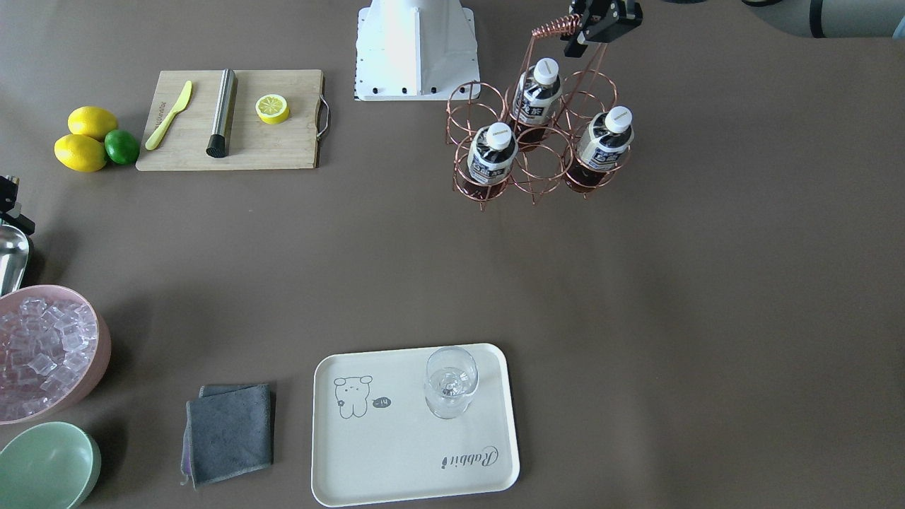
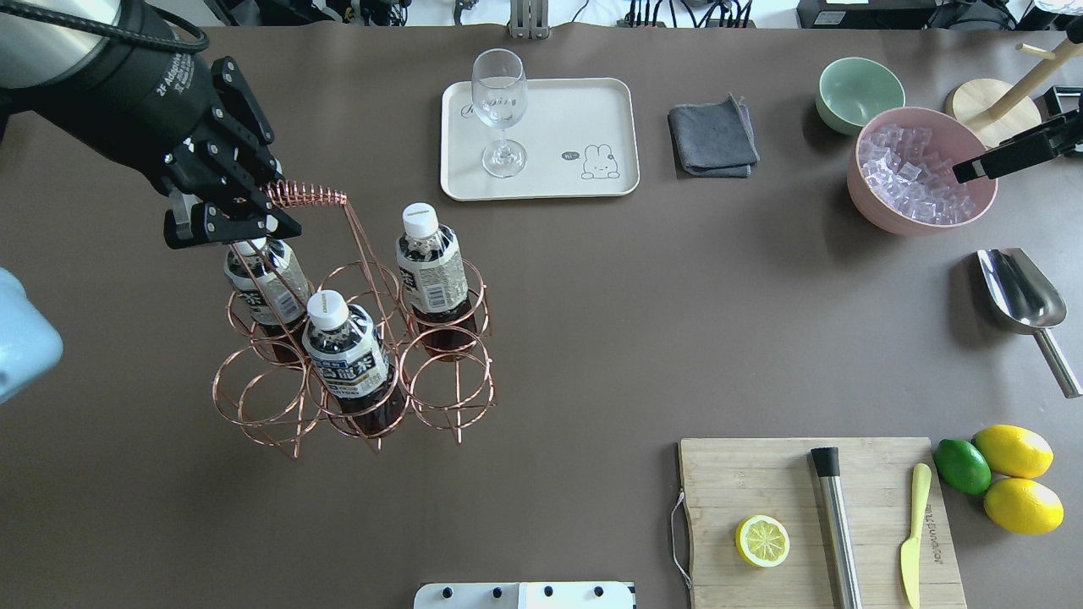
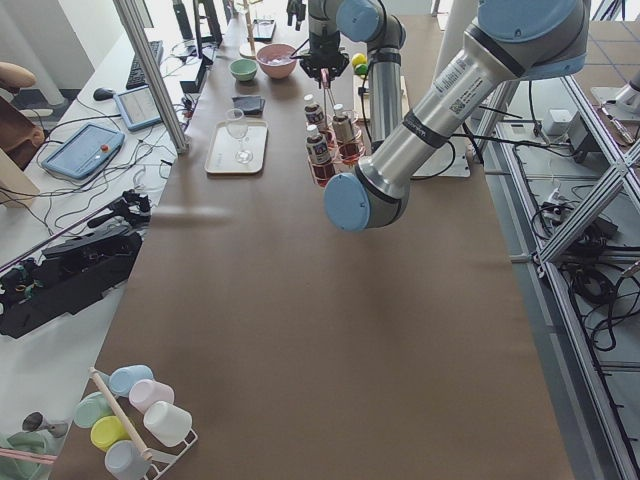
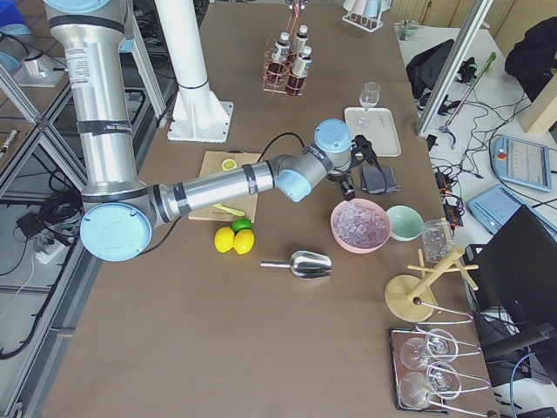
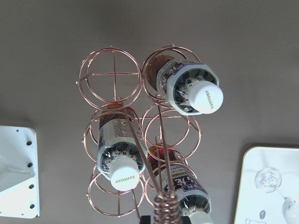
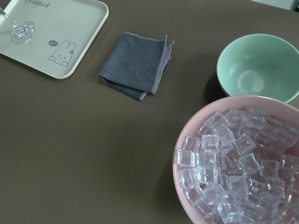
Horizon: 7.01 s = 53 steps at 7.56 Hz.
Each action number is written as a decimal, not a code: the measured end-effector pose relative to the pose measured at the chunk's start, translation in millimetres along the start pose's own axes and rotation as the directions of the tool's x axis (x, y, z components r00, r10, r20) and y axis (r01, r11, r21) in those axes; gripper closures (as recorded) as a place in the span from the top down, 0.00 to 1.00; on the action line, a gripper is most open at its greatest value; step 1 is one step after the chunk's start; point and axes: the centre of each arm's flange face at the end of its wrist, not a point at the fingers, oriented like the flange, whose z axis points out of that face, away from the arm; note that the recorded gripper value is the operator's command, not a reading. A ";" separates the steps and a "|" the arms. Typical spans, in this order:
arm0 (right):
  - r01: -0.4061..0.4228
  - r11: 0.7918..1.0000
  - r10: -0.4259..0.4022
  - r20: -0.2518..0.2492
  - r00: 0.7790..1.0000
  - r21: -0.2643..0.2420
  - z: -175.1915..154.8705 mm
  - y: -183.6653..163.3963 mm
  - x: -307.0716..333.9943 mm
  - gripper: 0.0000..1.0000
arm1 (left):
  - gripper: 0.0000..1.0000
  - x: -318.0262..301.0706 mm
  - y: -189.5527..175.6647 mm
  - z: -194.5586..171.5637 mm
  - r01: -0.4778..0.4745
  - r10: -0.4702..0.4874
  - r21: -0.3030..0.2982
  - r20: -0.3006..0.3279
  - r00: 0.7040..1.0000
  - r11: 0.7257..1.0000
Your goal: Take tea from basket to plate
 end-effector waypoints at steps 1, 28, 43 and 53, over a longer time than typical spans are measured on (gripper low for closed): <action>0.063 0.998 -0.064 0.032 0.997 0.028 2.2 -3.6 -15.6 1.00 | 0.00 -9.8 15.3 -5.7 -0.011 0.011 -0.014 0.004 1.000 1.000; 0.595 0.553 -0.762 0.065 0.644 0.583 130.7 -51.5 -265.3 0.94 | 0.00 22.8 139.1 133.7 -0.034 0.024 0.098 0.103 0.994 0.995; 0.471 0.654 -0.687 0.204 0.698 0.592 181.7 -23.5 -343.3 0.28 | 0.00 -1.8 153.6 145.5 -0.028 0.019 0.063 0.131 0.991 0.998; 0.432 0.658 -0.669 0.216 0.711 0.617 142.3 -39.5 -342.6 0.00 | 0.00 -2.8 154.8 148.3 -0.030 0.021 0.067 0.131 0.991 0.997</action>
